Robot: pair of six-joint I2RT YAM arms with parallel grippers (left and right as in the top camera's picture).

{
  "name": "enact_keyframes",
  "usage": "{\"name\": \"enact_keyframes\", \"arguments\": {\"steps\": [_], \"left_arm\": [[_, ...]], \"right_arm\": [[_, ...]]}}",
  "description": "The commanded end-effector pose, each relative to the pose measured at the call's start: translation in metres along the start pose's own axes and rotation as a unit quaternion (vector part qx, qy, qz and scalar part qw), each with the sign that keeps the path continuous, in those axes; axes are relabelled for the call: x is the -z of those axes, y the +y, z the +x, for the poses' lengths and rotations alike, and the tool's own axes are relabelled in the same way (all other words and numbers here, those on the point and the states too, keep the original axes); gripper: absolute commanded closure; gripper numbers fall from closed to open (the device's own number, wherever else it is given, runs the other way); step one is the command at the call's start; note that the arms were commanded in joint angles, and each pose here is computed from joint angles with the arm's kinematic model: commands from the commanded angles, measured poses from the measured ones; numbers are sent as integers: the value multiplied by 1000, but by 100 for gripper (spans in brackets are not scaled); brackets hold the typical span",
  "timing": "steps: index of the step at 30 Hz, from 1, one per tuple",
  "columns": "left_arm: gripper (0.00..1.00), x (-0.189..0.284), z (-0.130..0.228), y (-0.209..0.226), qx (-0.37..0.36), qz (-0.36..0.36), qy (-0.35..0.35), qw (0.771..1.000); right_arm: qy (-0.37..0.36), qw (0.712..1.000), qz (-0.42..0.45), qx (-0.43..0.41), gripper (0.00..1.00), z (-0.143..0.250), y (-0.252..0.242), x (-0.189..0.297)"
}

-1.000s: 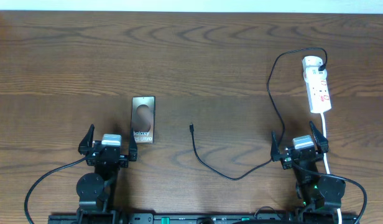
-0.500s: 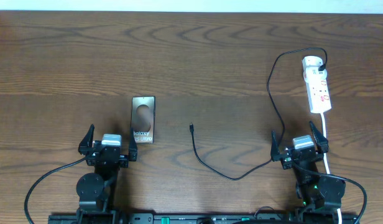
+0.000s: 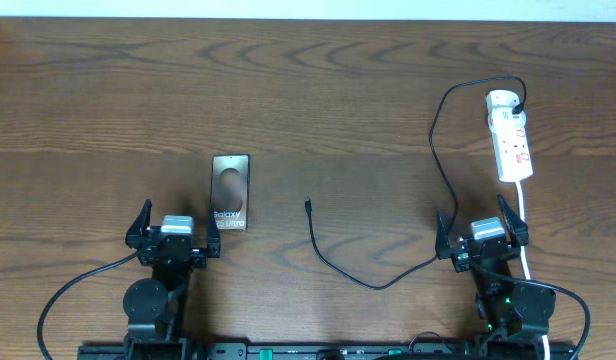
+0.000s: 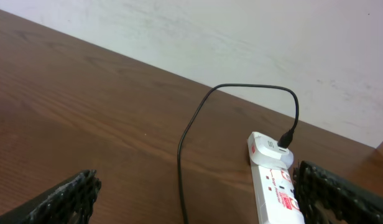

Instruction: Plug charger to phone and switch on socket

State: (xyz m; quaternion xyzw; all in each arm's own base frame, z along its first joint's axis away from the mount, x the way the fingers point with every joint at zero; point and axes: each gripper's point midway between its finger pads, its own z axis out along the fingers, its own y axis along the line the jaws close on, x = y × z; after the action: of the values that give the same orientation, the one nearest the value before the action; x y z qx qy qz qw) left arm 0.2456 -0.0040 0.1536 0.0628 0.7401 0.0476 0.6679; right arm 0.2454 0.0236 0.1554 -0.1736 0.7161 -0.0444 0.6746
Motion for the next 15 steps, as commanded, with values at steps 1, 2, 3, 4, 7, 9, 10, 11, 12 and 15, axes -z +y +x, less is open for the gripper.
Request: {"name": "enact_keyframes", "arguments": {"steps": [1, 2, 3, 4, 7, 9, 10, 11, 12, 15], "left_arm": [[2, 0, -4, 2, 27, -5, -4, 1000], [2, 1, -8, 2, 35, -3, -5, 999], [2, 1, -11, 1, 39, 0, -6, 999], [2, 1, -14, 0, 40, 5, -6, 999], [2, 0, -24, -2, 43, 15, 0, 999], [2, -2, -32, 0, 43, 16, 9, 999], [2, -3, -37, 0, 43, 16, 13, 999], [2, -5, -41, 1, 43, 17, 19, 999], [2, -8, -45, 1, 43, 18, 25, 999], [2, -17, -57, 3, 43, 21, 45, 998]], "right_arm": [[5, 1000, 4, -6, 1, 3, -1, 0], [5, 1000, 4, -6, 1, 3, -1, 0], [5, 1000, 4, -6, 1, 3, -1, 0], [5, 1000, 4, -6, 1, 3, -1, 0], [5, 1000, 4, -6, 1, 3, -1, 0], [5, 1000, 4, -6, 1, 3, -1, 0], [5, 1000, 4, -6, 1, 3, -1, 0], [5, 1000, 4, -6, 1, 3, -1, 0], [5, 1000, 4, -6, 1, 3, -1, 0], [5, 1000, 4, -6, 1, 3, -1, 0]]}}
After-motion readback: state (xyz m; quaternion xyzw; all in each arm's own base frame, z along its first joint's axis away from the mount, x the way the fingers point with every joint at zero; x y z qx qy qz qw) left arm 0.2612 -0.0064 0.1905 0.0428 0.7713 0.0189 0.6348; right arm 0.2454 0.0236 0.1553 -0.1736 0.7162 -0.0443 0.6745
